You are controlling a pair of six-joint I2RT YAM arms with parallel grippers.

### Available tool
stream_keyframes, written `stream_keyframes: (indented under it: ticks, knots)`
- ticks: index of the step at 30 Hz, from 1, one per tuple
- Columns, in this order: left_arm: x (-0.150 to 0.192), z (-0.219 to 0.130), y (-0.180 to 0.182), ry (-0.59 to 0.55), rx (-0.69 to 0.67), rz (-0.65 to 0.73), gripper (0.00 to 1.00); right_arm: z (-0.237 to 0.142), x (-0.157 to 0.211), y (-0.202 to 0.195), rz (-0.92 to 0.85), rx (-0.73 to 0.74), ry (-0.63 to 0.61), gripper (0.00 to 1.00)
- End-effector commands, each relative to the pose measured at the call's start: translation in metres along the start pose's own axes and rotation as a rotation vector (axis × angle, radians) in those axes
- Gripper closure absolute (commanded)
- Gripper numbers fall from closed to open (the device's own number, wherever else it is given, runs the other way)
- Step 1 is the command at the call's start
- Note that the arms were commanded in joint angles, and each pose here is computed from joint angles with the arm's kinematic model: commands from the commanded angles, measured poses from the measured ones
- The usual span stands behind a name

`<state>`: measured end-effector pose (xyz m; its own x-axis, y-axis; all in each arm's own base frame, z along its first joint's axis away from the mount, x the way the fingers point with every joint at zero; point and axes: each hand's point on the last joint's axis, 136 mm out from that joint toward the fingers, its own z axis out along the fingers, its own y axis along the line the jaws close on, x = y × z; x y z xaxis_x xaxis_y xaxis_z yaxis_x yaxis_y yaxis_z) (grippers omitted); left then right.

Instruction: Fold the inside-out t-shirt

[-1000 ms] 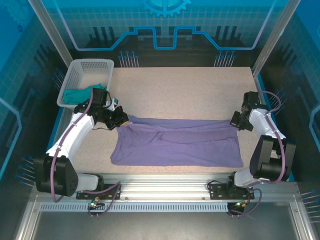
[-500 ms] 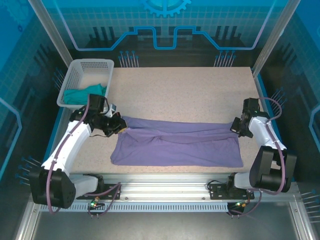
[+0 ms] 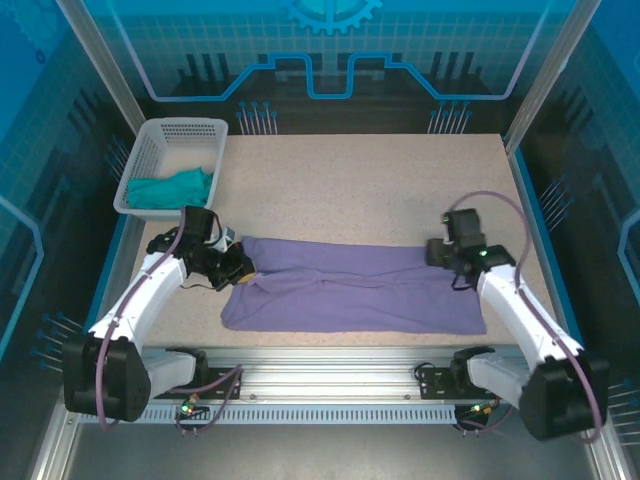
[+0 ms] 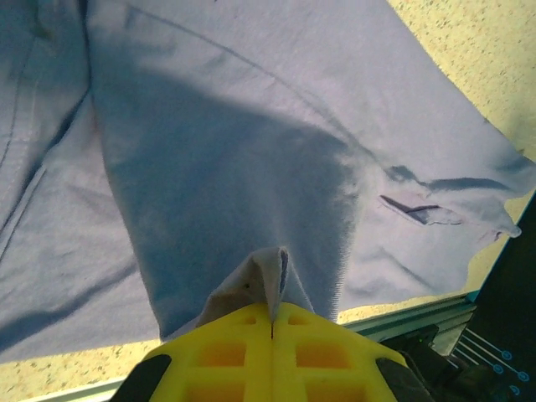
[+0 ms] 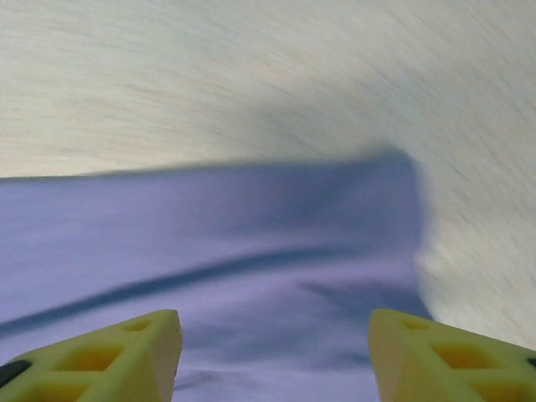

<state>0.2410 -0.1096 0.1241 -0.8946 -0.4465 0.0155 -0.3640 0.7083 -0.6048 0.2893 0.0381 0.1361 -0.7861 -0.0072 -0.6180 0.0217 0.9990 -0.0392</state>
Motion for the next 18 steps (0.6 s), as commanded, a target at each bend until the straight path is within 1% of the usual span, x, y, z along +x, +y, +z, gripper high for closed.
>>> stream_keyframes:
  ticks: [1, 2, 4, 6, 7, 10, 13, 15, 18]
  knots:
    - [-0.008, -0.001, -0.012, -0.006, 0.04, 0.011, 1.0, -0.009, -0.019, 0.087, -0.304, -0.17, -0.15, 0.31]
    - [-0.009, -0.001, -0.013, -0.008, 0.038, 0.016, 1.0, -0.015, -0.022, 0.117, -0.37, -0.223, -0.189, 0.25]
    - [-0.011, -0.001, -0.014, -0.012, 0.041, 0.022, 1.0, -0.021, -0.013, 0.187, -0.509, -0.341, -0.246, 0.16]
    - [-0.012, -0.001, -0.015, -0.013, 0.043, 0.025, 1.0, -0.027, -0.002, 0.244, -0.612, -0.42, -0.299, 0.13]
    - [-0.012, -0.001, -0.015, -0.015, 0.045, 0.027, 1.0, -0.029, 0.005, 0.269, -0.668, -0.449, -0.322, 0.08]
    - [-0.012, 0.0, -0.014, -0.015, 0.044, 0.032, 1.0, -0.037, 0.015, 0.328, -0.738, -0.527, -0.396, 0.01]
    - [-0.011, 0.001, -0.014, -0.013, 0.049, 0.035, 1.0, -0.034, 0.029, 0.365, -0.773, -0.554, -0.445, 0.0]
    - [-0.011, 0.002, -0.014, -0.011, 0.054, 0.035, 1.0, -0.023, 0.036, 0.378, -0.797, -0.513, -0.466, 0.0]
    - [-0.01, 0.002, -0.016, -0.009, 0.061, 0.039, 1.0, -0.013, 0.036, 0.391, -0.783, -0.464, -0.515, 0.0]
